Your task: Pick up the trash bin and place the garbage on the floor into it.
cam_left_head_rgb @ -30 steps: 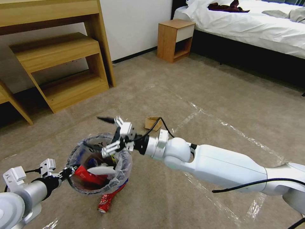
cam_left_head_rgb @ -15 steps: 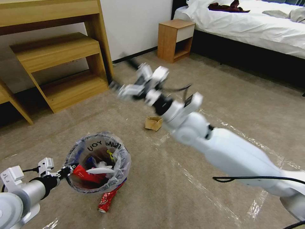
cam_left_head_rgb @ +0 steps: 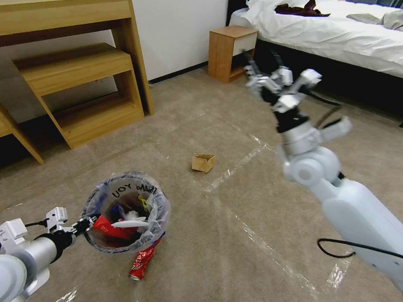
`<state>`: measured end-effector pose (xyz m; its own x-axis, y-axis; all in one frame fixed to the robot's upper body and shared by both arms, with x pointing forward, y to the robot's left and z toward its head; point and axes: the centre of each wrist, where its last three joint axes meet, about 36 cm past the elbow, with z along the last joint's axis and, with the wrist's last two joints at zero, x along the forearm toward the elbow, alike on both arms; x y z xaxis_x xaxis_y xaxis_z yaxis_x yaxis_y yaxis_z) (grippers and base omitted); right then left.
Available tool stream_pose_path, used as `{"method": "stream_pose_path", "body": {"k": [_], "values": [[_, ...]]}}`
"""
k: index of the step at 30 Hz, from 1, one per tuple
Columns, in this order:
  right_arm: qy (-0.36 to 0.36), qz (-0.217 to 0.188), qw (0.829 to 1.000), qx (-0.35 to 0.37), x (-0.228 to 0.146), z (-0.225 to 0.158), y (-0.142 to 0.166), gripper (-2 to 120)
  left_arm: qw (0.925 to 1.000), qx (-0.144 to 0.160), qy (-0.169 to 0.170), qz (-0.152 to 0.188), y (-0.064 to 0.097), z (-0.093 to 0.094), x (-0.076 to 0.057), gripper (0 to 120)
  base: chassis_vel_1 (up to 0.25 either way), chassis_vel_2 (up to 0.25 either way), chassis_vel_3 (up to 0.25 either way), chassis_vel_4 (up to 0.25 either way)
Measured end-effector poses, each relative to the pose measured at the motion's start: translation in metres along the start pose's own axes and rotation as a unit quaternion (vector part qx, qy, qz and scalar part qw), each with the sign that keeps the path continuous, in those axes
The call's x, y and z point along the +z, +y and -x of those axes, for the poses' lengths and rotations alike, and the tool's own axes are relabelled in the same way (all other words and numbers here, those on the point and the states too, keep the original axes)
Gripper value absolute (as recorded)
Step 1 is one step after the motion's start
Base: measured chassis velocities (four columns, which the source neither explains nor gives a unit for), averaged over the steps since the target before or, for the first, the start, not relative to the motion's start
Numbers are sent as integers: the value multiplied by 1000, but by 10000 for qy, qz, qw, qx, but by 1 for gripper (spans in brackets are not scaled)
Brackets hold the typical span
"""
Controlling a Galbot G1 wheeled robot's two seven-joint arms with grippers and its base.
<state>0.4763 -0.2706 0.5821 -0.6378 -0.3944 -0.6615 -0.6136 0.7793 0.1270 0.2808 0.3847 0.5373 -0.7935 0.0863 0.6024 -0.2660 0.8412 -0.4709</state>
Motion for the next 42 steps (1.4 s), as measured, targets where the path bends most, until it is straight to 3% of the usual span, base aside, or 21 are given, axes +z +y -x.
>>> {"method": "stream_pose_path", "body": {"k": [7, 18, 28, 42], "values": [[113, -319, 9972, 661, 3, -48, -20, 100, 9996, -139, -247, 11, 6, -6, -6, 0, 0, 0, 0, 0], [259, -877, 9856, 1419, 1, -91, -34, 100, 9980, -413, -487, -19, 18, -12, -8, 0, 0, 0, 0, 0], [414, -1345, 9779, 1548, 11, -111, -34, 100, 9971, -545, -522, -52, 25, -14, -6, 0, 0, 0, 0, 0], [523, -1355, 9772, 1551, 13, -130, -25, 100, 9960, -607, -660, -44, 27, -21, -12, 0, 0, 0, 0, 0]]}}
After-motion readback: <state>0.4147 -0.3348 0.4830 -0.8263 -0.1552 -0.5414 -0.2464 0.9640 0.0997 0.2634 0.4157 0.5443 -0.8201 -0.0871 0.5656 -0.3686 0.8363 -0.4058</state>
